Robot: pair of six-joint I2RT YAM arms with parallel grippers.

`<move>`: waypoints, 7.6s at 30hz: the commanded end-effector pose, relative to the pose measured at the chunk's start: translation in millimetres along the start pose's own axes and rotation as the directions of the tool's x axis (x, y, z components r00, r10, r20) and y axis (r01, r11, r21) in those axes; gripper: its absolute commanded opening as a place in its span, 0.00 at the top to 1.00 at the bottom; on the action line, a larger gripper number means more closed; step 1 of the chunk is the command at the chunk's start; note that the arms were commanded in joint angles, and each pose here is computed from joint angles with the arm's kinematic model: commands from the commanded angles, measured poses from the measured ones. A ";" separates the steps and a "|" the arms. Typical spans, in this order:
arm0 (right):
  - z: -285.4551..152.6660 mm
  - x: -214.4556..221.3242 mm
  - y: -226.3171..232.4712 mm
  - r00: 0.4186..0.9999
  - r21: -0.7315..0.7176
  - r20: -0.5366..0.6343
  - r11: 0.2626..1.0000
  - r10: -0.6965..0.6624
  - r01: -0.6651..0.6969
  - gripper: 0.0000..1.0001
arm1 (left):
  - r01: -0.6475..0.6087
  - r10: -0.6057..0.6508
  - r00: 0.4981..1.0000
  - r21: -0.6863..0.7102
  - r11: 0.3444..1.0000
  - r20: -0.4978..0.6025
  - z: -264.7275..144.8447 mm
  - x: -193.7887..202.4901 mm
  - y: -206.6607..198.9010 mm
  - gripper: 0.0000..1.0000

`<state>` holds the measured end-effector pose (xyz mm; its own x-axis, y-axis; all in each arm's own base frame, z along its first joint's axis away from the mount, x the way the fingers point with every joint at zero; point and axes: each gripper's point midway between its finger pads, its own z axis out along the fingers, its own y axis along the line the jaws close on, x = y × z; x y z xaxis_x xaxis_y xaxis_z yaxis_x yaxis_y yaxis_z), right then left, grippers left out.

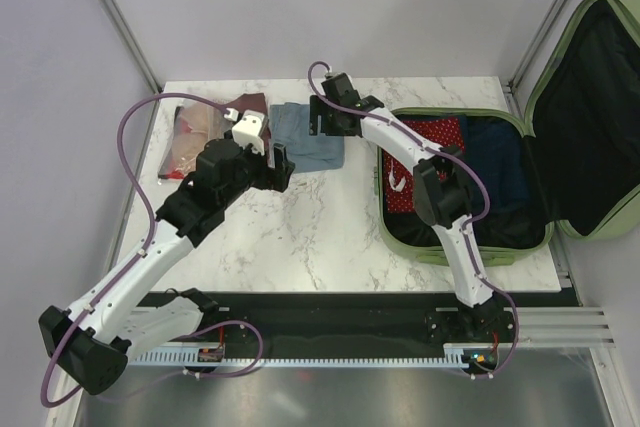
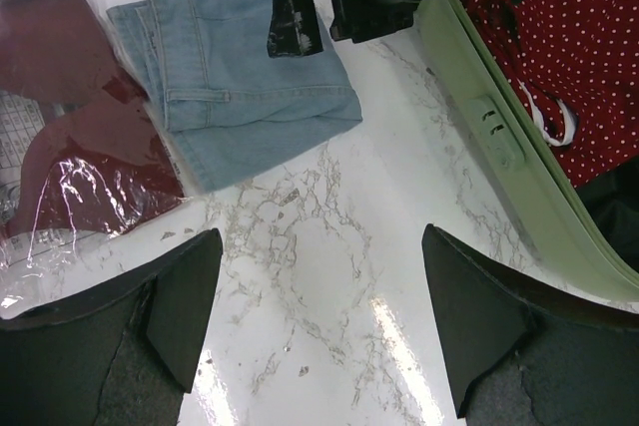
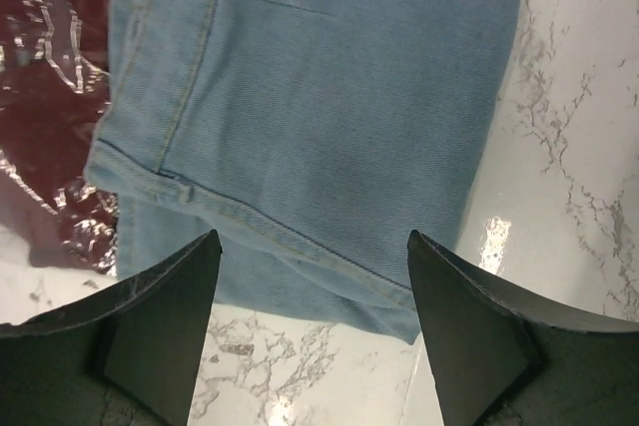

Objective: Pack the luggage
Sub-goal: Pick up the clothes at the center of the board, then place the clothes in the luggage.

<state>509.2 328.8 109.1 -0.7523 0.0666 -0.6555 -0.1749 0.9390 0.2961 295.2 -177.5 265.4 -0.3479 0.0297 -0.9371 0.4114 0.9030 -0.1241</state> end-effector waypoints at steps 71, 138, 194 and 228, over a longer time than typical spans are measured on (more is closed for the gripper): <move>-111.9 -3.3 -53.1 0.993 0.262 0.049 0.961 -0.107 0.090 1.00 | 0.037 -0.037 0.999 0.081 0.996 -0.006 -0.2 -8.7 -17.7 0.12; -346.0 -91.9 -156.9 0.909 0.471 0.389 0.880 -0.149 -0.057 1.00 | 0.012 -0.007 0.997 0.070 0.997 -0.073 15.3 11.0 -15.5 0.12; -342.8 -99.7 -229.8 0.907 0.407 0.417 0.906 -0.068 -0.119 1.00 | 0.010 -0.002 0.995 0.073 0.997 -0.105 20.7 18.8 -15.7 0.12; -287.2 -29.8 -375.5 0.961 0.690 0.252 0.675 0.114 -0.261 1.00 | 0.011 -0.002 0.993 0.071 0.997 -0.120 23.7 22.2 -15.8 0.12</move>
<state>402.8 -105.5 208.9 -0.6366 0.2520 -0.7289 0.4545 0.8861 -0.0905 298.3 -196.0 221.1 -0.4778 0.0955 -0.8733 0.4488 0.8811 -0.1492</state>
